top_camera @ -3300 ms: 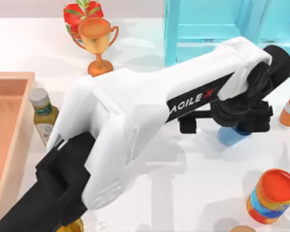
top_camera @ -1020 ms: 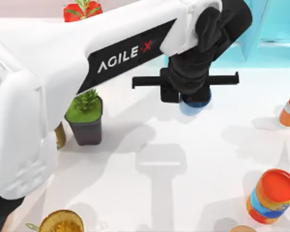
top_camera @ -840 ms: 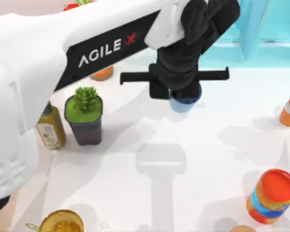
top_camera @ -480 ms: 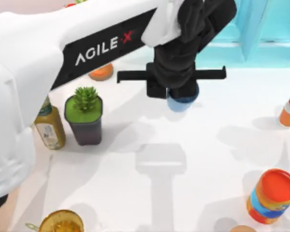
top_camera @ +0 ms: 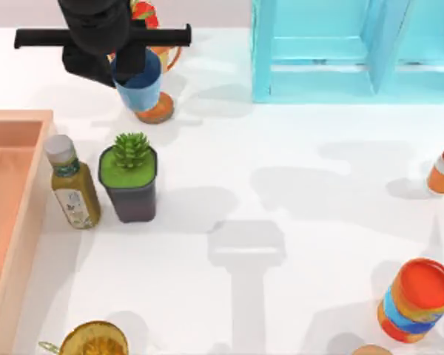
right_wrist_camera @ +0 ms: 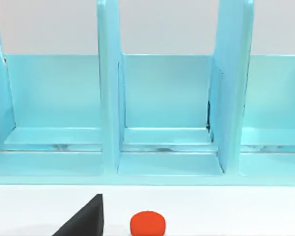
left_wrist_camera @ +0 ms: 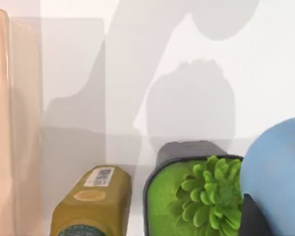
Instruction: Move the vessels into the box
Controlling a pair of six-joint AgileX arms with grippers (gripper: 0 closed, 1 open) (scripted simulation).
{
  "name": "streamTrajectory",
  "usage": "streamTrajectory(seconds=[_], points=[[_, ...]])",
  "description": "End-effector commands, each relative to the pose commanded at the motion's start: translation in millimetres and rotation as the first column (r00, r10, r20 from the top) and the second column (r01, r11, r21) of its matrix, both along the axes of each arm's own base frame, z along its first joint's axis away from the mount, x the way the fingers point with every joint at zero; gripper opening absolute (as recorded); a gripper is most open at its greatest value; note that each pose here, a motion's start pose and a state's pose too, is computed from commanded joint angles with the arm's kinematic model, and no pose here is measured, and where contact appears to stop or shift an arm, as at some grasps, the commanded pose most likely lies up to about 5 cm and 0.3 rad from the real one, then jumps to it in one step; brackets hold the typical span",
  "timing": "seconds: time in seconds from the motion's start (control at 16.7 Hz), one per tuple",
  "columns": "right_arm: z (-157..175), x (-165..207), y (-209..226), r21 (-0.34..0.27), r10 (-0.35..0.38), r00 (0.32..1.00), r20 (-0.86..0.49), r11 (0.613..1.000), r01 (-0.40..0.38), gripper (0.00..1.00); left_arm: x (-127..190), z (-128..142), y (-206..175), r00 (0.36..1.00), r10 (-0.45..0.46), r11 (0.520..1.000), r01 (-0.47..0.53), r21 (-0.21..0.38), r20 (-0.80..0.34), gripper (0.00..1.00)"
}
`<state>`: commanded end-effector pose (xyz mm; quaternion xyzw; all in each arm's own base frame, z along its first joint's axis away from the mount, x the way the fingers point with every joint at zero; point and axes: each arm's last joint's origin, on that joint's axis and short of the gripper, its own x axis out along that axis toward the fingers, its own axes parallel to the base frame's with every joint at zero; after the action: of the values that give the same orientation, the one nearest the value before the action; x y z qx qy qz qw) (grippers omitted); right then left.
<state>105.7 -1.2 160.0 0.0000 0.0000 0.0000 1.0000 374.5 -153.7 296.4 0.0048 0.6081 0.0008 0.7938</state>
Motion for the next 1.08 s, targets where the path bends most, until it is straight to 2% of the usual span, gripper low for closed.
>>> streamTrajectory(seconds=[0.3, 0.6, 0.84, 1.08], points=[[0, 0, 0, 0.0, 0.0, 1.0, 0.0, 1.0, 0.0, 1.0, -3, 25, 137, 1.0, -0.011, 1.0, 0.01, -0.013, -0.024, 0.0], [0, 0, 0, 0.0, 0.0, 1.0, 0.0, 1.0, 0.0, 1.0, -32, 8, 245, 0.991, -0.011, 1.0, 0.008, -0.024, -0.132, 0.0], [0, 0, 0, 0.0, 0.0, 1.0, 0.0, 1.0, 0.0, 1.0, -51, -15, 287, 0.971, -0.019, 0.999, 0.007, -0.051, -0.238, 0.0], [0, 0, 0, 0.0, 0.0, 1.0, 0.0, 1.0, 0.0, 1.0, -53, -19, 292, 0.967, -0.02, 0.998, 0.006, -0.055, -0.253, 0.0]])
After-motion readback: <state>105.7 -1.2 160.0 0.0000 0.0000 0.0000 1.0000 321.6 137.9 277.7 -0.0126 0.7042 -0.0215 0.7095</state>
